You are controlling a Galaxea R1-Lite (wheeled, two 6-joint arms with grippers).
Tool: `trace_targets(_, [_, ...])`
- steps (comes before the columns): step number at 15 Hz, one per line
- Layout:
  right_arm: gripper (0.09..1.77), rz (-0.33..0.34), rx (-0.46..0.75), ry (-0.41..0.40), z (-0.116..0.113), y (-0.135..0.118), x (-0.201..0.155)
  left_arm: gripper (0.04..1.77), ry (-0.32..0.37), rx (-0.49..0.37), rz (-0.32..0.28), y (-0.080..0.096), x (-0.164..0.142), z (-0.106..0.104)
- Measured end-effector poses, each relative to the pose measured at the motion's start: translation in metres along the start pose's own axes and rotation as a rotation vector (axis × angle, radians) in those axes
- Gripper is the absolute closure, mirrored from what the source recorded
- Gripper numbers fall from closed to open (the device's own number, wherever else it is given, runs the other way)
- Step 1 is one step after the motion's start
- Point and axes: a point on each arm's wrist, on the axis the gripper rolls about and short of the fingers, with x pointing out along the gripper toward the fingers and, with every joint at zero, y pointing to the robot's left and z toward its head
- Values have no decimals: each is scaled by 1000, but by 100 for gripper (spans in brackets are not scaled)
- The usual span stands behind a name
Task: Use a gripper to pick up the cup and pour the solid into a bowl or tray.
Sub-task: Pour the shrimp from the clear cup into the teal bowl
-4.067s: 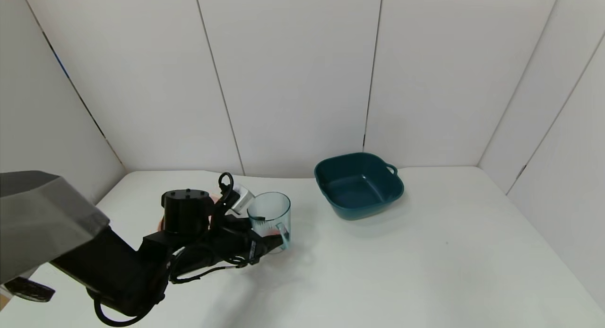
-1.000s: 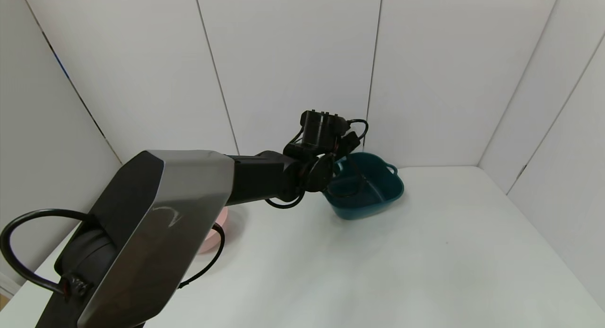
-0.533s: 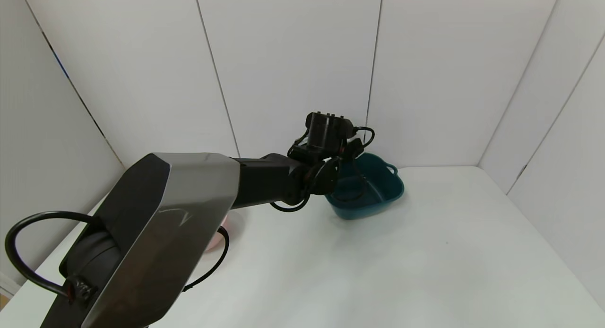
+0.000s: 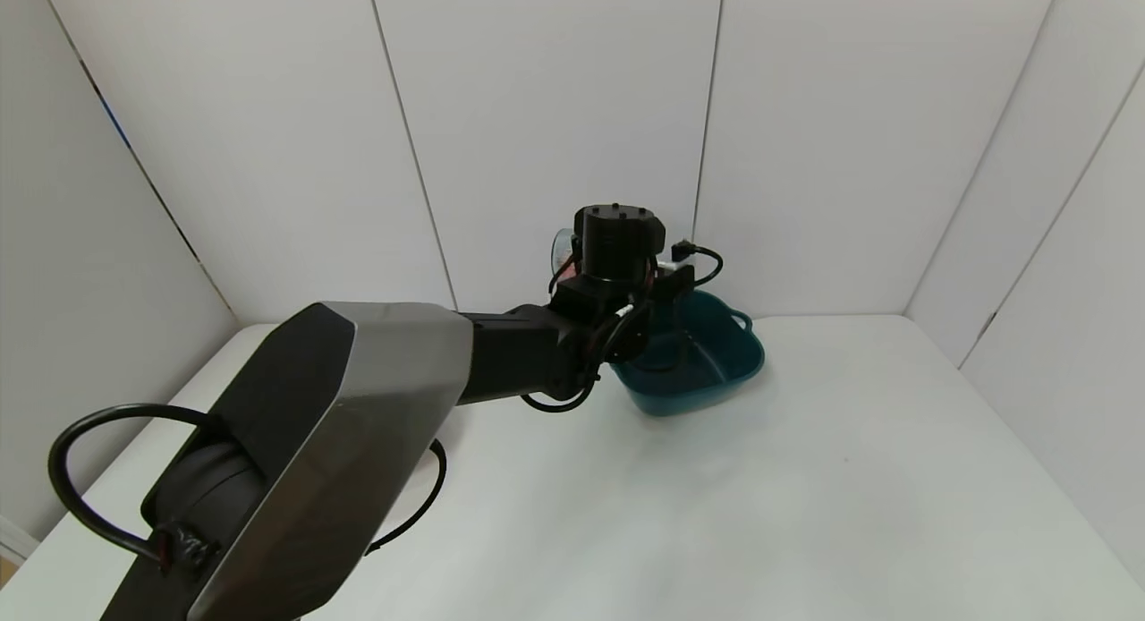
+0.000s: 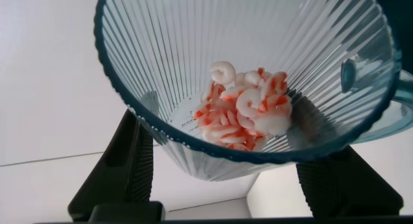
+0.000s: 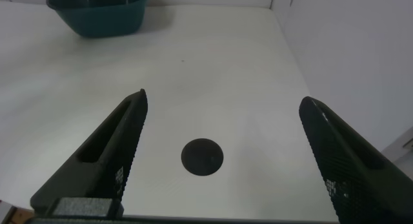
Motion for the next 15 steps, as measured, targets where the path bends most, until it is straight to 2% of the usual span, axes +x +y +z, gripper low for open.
trace_targets(2, [15, 0, 1, 0, 0, 0, 0, 56, 22, 38, 8, -9, 2, 3])
trace_targets(6, [15, 0, 1, 0, 0, 0, 0, 56, 24, 68, -15, -22, 2, 7])
trace_targets(10, [15, 0, 1, 0, 0, 0, 0, 56, 26, 131, -21, -27, 0, 10])
trace_targets(15, [15, -1, 1, 0, 0, 0, 0, 56, 65, 223, -22, -30, -3, 12])
